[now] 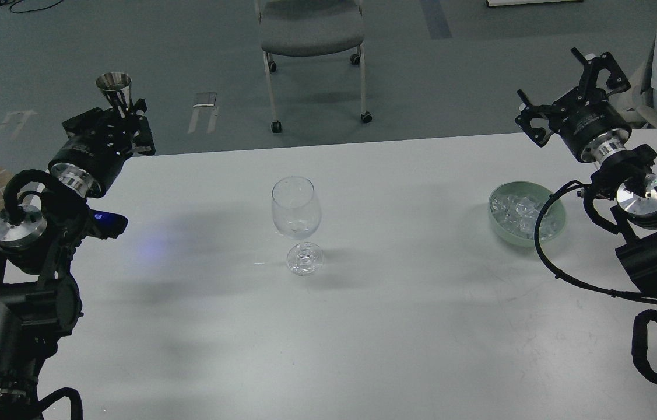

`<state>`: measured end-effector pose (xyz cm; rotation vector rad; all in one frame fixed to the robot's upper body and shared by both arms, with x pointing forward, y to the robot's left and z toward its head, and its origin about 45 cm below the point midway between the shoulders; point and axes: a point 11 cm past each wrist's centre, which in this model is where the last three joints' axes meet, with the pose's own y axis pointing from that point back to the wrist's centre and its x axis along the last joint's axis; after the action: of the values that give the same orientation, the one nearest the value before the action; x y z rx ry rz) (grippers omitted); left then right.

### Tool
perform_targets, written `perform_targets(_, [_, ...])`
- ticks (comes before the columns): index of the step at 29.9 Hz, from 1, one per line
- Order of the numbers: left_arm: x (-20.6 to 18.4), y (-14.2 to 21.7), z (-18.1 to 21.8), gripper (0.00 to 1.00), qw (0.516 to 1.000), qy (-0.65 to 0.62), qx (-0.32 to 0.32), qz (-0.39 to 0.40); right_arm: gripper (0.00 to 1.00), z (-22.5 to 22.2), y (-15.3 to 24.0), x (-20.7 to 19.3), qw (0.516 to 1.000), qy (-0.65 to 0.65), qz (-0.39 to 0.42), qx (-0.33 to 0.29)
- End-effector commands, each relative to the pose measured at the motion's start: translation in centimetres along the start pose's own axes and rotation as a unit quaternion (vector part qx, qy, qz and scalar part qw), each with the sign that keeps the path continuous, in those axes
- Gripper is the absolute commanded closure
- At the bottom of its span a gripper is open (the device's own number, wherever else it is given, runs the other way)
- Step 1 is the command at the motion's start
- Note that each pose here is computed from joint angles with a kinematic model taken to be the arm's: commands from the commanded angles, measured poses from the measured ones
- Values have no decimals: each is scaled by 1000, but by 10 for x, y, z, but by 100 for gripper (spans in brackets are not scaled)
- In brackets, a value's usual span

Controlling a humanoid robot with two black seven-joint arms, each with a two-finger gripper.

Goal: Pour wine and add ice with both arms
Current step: 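Carry the jigger with the left gripper toward the wine glass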

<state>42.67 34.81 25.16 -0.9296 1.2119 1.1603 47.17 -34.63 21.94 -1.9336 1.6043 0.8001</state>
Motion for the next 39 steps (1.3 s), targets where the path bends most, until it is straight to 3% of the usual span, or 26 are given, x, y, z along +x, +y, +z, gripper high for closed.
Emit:
perform_targets(1, [-1, -3, -19, 83, 999, -16, 30, 1, 0, -1, 0, 0, 1000, 1, 0, 1])
perform_targets(10, [1, 6, -43, 88, 998, -31, 61, -5, 0, -7, 2, 4, 1000, 6, 4, 4])
perform_targets(39, [-6, 30, -98, 88, 986, -88, 144, -2, 0, -14, 8, 11, 1000, 12, 11, 7])
